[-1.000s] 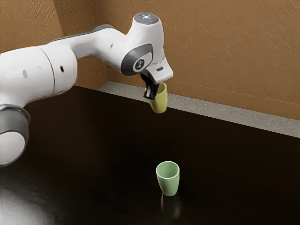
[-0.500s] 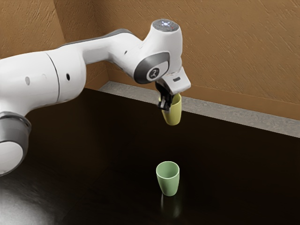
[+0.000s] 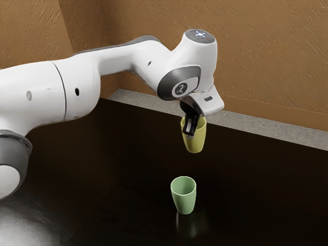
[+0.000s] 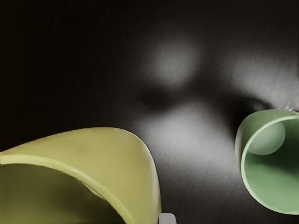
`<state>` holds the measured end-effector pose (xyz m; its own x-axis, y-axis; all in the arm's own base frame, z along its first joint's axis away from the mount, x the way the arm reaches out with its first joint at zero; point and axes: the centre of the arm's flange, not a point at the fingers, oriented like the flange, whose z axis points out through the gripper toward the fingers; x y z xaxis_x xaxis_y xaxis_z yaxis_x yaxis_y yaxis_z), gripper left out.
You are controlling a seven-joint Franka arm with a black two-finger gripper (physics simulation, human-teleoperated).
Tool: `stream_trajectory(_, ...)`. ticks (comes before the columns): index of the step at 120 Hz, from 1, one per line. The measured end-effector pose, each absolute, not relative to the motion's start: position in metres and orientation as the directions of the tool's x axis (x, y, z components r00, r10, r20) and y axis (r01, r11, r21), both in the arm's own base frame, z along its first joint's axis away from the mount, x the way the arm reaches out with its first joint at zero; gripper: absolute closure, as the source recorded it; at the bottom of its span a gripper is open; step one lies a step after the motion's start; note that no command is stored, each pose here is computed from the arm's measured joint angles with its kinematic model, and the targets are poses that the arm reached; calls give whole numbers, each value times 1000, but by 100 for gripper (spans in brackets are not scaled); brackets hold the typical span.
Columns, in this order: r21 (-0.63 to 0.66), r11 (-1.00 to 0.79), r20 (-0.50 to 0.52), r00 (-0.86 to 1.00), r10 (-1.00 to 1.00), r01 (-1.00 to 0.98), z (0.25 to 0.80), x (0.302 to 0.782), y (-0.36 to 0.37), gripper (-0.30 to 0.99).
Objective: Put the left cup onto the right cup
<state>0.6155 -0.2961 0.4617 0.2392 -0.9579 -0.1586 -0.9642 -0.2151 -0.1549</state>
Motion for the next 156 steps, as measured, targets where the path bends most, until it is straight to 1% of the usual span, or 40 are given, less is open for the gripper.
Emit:
stream_trajectory(53, -113, -278, -177, 295, -939, -954, 448, 582, -304, 79)
stream_trajectory(113, -157, -271, -186, 297, -936, -950, 455, 557, -338, 79)
stream_trajectory(156, -126, -334, -195, 354, -915, -934, 452, 534, -320, 79)
